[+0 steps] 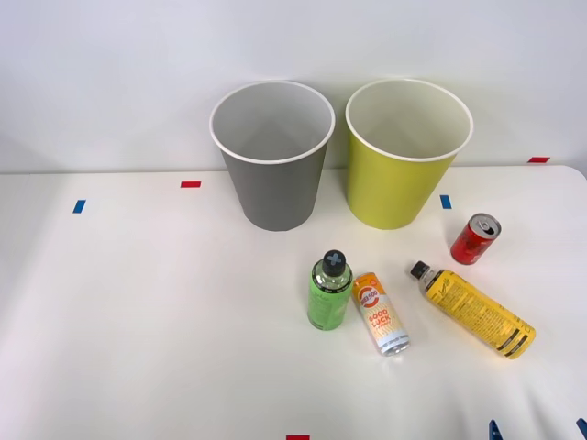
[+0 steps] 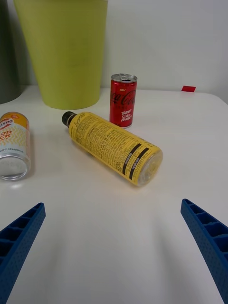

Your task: Put cans in the gray bin, plastic bottles in the light green bin

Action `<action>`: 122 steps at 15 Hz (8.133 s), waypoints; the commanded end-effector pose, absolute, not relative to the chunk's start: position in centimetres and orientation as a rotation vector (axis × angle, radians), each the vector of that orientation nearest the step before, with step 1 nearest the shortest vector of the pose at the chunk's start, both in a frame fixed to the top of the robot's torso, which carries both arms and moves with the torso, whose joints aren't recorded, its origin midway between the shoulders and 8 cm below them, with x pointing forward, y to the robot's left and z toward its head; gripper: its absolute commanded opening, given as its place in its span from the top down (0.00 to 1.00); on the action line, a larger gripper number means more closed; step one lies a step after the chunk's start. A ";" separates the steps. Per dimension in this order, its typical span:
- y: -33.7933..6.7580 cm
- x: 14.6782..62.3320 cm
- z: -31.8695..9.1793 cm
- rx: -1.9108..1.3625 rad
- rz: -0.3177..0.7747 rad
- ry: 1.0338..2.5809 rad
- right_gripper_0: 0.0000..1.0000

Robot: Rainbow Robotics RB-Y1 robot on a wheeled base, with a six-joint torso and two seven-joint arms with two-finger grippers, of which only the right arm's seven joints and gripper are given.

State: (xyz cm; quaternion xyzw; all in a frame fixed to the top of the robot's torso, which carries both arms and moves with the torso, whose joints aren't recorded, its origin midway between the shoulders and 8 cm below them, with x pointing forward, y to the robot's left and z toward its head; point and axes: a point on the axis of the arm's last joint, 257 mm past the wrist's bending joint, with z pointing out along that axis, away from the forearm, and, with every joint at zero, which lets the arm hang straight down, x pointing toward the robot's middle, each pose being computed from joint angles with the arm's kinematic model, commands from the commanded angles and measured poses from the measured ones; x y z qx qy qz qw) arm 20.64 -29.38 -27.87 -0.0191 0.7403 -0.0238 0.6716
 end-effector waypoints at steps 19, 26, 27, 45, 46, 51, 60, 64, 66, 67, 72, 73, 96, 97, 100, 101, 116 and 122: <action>-29.4 20.6 -27.9 -0.043 -0.054 1.667 0.00; -29.4 20.6 -27.9 -0.043 -0.054 1.667 0.00; -29.4 20.6 -27.9 -0.043 -0.054 1.667 0.00; -27.9 29.4 -26.6 -0.318 -0.153 2.005 0.00; -27.7 30.3 -26.7 -0.340 -0.148 2.023 0.00; -25.6 35.3 -26.0 -0.413 -0.182 2.077 0.00; -24.2 38.8 -25.1 -0.476 -0.234 2.230 0.00; -23.8 40.5 -26.2 -0.522 -0.213 2.283 0.00; -24.3 41.2 -26.9 -0.558 -0.272 2.314 0.00; -24.3 41.5 -27.3 -0.552 -0.260 2.344 0.00; -24.2 42.1 -26.9 -0.549 -0.211 2.442 0.00; -24.3 42.4 -26.8 -0.550 -0.206 2.468 0.00; -26.4 43.3 -29.4 -0.853 -0.302 2.740 0.00; -26.0 43.4 -29.9 -0.855 -0.290 2.752 0.00; -25.8 43.6 -30.1 -0.870 -0.289 2.755 0.00; -25.9 43.6 -30.4 -0.876 -0.292 2.761 0.00; -26.3 44.9 -30.2 -0.904 -0.354 2.708 0.94; -23.9 44.9 -26.5 -0.818 -0.228 2.573 0.95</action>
